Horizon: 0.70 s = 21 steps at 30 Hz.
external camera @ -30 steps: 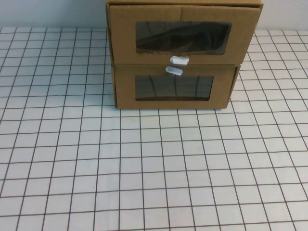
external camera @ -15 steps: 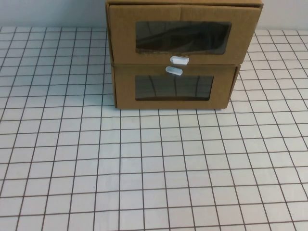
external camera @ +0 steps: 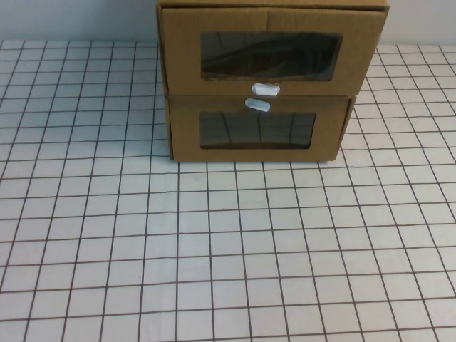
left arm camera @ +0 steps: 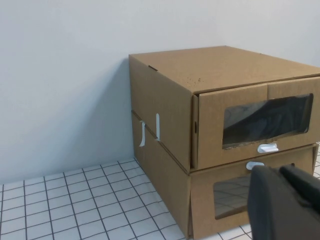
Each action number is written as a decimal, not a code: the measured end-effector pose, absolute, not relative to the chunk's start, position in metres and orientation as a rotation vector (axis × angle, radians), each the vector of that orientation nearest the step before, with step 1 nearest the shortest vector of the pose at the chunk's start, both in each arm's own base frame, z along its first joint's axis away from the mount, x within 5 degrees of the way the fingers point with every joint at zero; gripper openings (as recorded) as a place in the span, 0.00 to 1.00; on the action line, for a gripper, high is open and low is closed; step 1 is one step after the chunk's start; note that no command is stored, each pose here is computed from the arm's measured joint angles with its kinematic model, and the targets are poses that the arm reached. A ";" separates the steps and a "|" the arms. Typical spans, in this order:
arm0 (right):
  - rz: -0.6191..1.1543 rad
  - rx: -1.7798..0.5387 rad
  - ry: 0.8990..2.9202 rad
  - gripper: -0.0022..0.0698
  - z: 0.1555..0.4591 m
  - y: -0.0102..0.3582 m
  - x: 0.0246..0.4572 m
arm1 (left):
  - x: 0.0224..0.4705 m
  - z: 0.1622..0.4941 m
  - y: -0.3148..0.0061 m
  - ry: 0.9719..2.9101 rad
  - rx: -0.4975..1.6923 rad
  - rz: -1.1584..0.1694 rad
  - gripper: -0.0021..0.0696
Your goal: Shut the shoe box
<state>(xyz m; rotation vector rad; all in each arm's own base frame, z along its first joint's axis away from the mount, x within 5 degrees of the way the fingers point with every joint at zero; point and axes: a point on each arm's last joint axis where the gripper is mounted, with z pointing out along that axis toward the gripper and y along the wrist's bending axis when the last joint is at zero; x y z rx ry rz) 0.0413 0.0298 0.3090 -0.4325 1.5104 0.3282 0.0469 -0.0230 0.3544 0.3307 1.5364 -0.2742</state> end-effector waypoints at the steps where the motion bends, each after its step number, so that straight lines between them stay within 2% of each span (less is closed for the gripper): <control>1: 0.333 -0.443 1.524 0.01 0.308 0.030 0.041 | 0.047 0.354 -0.023 1.536 0.331 -0.274 0.02; 14: 0.374 -0.542 1.649 0.01 0.294 0.036 0.037 | 0.047 0.355 -0.023 1.534 0.333 -0.267 0.02; 17: 0.378 -0.557 1.666 0.01 0.293 0.036 0.036 | 0.051 0.348 -0.020 1.519 0.352 -0.173 0.02; 21: 0.382 -0.568 1.685 0.01 0.289 0.037 0.036 | 0.055 0.323 -0.017 1.516 0.362 -0.086 0.02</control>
